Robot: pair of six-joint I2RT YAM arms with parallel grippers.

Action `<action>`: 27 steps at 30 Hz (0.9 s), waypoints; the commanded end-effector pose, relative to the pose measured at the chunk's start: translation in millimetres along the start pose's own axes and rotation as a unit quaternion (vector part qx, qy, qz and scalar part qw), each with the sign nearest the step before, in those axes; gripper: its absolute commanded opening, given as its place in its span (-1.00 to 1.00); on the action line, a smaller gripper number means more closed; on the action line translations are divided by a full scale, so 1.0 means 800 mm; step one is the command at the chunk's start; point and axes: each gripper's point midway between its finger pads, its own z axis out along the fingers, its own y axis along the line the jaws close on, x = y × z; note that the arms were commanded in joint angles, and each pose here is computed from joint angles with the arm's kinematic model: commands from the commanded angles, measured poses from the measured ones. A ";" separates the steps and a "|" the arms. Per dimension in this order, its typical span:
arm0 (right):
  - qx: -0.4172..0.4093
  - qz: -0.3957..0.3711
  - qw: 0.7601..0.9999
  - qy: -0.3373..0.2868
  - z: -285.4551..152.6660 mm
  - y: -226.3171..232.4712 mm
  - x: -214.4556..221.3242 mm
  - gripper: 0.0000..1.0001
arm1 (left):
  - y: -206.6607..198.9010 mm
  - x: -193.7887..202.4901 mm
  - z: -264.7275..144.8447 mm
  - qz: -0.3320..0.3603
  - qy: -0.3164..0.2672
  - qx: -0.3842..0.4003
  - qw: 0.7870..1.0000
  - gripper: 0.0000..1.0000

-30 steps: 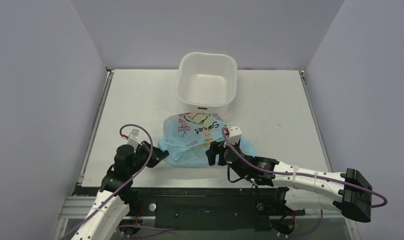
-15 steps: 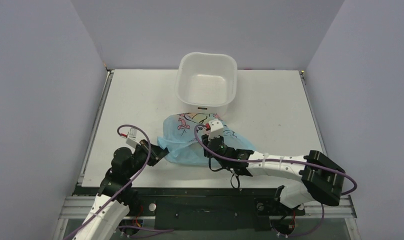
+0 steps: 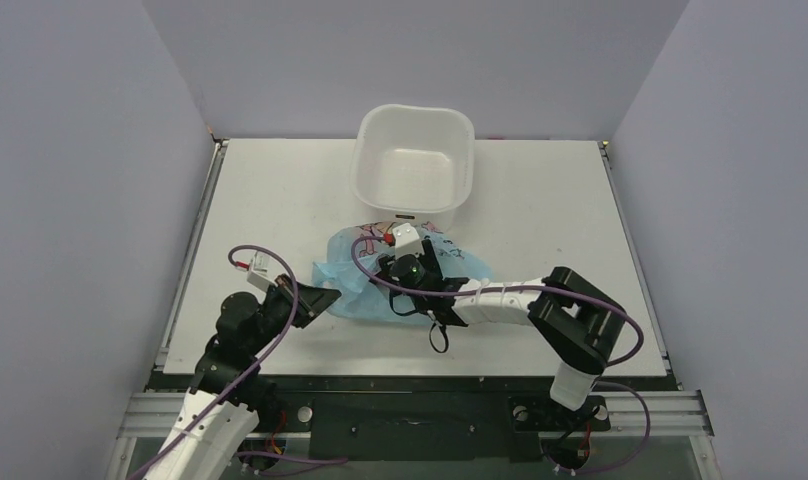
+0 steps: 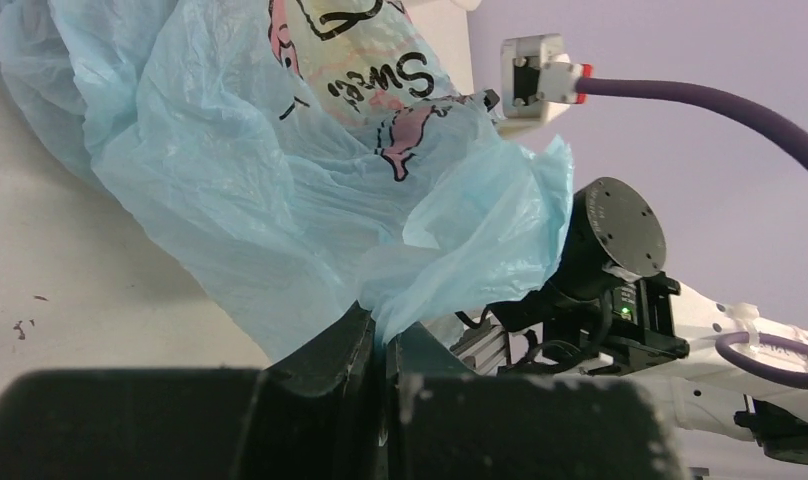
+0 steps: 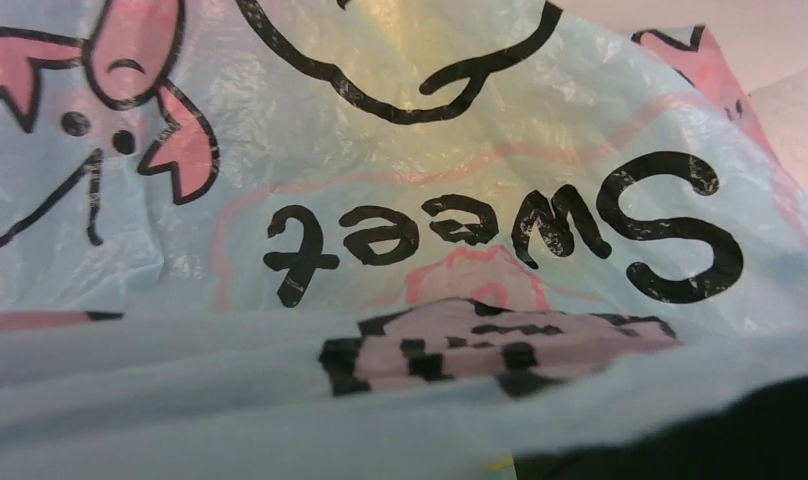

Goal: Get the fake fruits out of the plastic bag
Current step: Take out the fake fruit from the plastic bag.

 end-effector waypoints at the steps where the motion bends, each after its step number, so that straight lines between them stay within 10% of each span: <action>1: 0.026 -0.022 0.999 0.000 0.018 -0.009 -0.001 0.32 | -0.015 -0.007 -0.006 0.022 -0.006 0.007 1.000 -1.00; 8: 0.033 -0.023 0.999 0.036 0.030 -0.006 0.040 0.34 | 0.003 0.000 -0.007 0.024 0.000 -0.011 1.000 -1.00; 27: -0.213 0.053 0.975 -0.038 -0.083 0.091 -0.035 -0.83 | 0.073 0.022 0.000 -0.026 0.000 -0.079 0.997 -1.00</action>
